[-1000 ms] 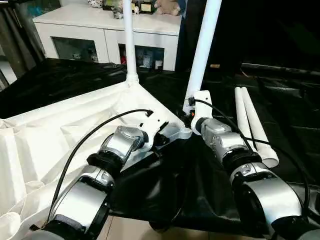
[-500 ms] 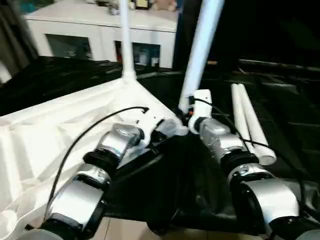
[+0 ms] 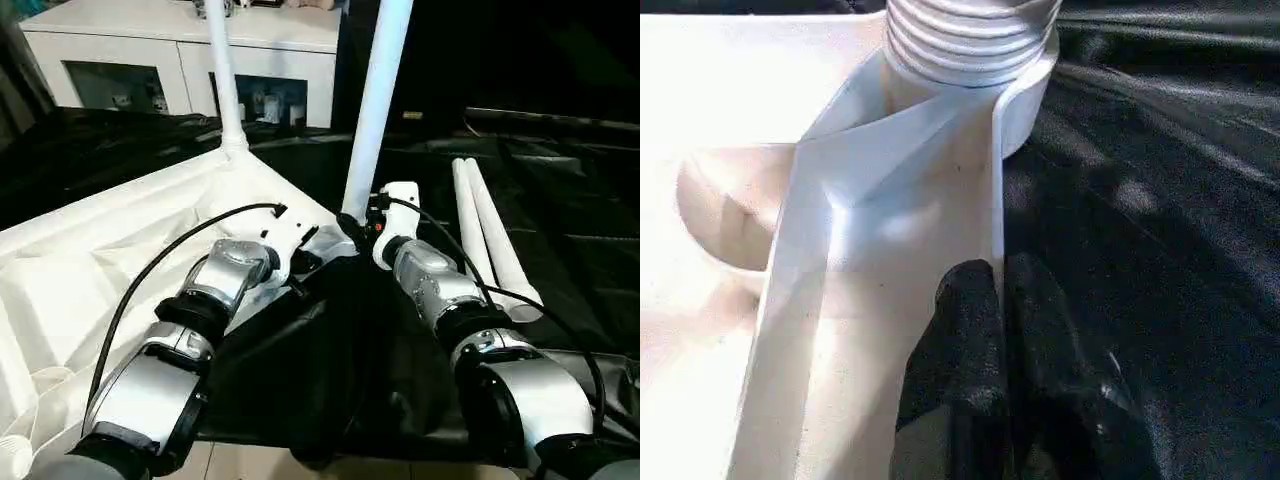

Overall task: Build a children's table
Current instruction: Insert table leg to table base

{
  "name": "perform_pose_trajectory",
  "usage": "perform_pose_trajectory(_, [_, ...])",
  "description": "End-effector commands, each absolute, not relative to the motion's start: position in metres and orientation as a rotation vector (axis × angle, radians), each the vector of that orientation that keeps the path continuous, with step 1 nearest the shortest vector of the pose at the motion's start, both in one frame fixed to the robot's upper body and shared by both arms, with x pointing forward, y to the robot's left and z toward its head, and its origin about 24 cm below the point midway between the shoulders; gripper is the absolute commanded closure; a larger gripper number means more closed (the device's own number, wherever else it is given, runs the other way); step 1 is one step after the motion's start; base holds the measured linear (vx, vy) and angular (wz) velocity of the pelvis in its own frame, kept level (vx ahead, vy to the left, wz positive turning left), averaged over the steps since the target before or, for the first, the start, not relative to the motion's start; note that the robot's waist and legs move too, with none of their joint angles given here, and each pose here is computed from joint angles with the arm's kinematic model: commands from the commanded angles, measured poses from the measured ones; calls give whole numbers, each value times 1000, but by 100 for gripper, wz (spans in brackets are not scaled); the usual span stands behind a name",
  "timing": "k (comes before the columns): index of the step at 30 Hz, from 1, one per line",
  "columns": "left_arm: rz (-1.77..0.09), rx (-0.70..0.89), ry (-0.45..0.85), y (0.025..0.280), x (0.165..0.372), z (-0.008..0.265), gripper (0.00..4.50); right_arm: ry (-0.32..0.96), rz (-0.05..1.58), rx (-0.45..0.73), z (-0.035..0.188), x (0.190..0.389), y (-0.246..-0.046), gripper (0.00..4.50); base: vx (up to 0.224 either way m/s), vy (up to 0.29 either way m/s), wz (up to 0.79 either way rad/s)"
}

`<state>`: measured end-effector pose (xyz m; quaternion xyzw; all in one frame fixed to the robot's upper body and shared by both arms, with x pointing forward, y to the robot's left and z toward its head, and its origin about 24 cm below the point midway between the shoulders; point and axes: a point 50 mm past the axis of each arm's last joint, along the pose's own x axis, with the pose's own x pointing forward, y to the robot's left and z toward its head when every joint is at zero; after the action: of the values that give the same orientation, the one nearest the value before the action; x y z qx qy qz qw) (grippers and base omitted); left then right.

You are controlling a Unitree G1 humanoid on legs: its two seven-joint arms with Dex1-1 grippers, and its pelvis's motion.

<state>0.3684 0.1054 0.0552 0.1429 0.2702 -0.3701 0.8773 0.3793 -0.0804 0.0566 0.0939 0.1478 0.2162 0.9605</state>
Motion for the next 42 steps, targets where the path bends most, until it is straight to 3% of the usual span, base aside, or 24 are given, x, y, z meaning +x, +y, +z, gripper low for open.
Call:
perform_pose_trajectory(1, [-761, 322, 584, 105, 368, 52, 450, 404, 527, 204, 38, 366, -59, 212, 0, 0, 0])
perform_pose_trajectory(8, [-770, 319, 590, 106, 366, 50, 450, 396, 525, 214, 39, 367, -60, 240, 0, 0, 0])
perform_pose_trajectory(25, [-840, 351, 578, 109, 363, 53, 450, 365, 613, 195, 47, 369, -61, 245, 0, 0, 0])
perform_pose_trajectory(33, [-1027, 408, 568, 125, 349, 59, 450, 445, 843, 90, 47, 365, -89, 253, 0, 0, 0])
perform_pose_trajectory(42, [-1111, 455, 569, 137, 336, 65, 450, 477, 963, 7, 50, 361, -110, 255, 0, 0, 0])
